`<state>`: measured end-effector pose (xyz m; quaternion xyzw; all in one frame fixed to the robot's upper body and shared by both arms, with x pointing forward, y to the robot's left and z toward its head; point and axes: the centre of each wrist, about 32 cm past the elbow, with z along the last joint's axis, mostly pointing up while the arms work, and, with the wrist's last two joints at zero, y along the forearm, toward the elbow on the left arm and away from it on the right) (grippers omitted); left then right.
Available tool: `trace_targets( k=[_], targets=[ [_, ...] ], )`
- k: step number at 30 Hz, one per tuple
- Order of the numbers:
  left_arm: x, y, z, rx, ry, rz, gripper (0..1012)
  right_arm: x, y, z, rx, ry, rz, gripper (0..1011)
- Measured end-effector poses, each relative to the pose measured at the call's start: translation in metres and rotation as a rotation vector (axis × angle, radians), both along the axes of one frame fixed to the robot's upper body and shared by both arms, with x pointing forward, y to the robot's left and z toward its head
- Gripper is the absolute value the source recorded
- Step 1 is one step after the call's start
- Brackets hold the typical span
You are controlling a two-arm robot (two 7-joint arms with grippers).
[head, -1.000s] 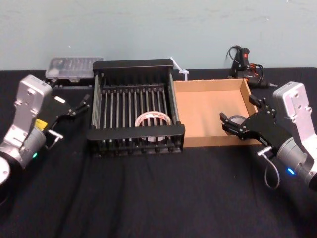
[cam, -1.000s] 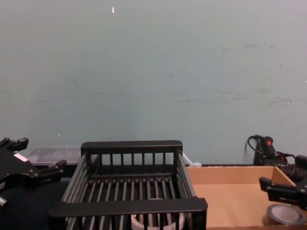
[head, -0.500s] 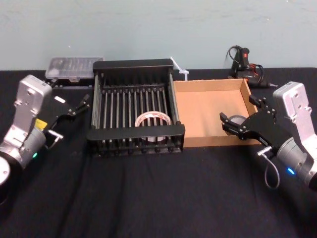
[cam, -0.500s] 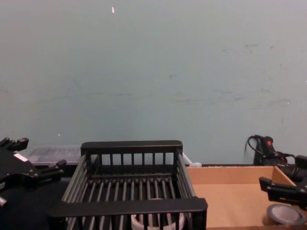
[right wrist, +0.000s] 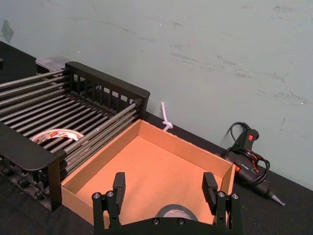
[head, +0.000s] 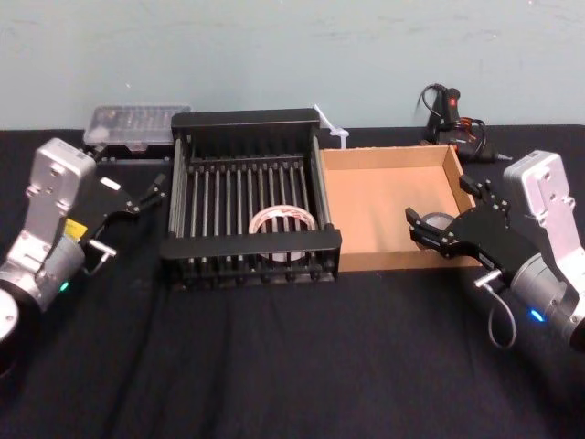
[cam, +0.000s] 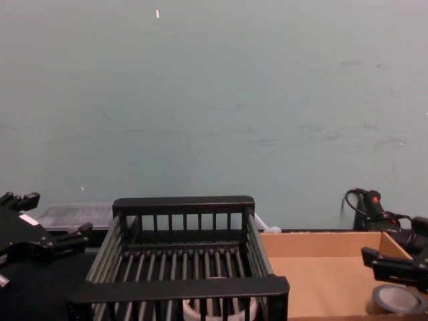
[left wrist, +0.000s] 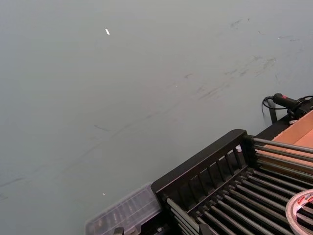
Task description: Pick up the white tape and place it into the black box , Pick up the silver tape and place it into the brown box.
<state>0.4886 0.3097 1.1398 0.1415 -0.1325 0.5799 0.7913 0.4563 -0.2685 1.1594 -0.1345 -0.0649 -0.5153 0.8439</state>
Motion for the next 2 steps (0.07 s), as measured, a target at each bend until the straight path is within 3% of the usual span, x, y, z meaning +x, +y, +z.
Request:
trace_targets(
  k=[2],
  targets=[
    [0.0000, 0.0000, 0.0000, 0.000, 0.000, 0.000, 1001, 0.0000, 0.0000, 0.0000, 0.000, 0.000, 0.000, 1002]
  ],
)
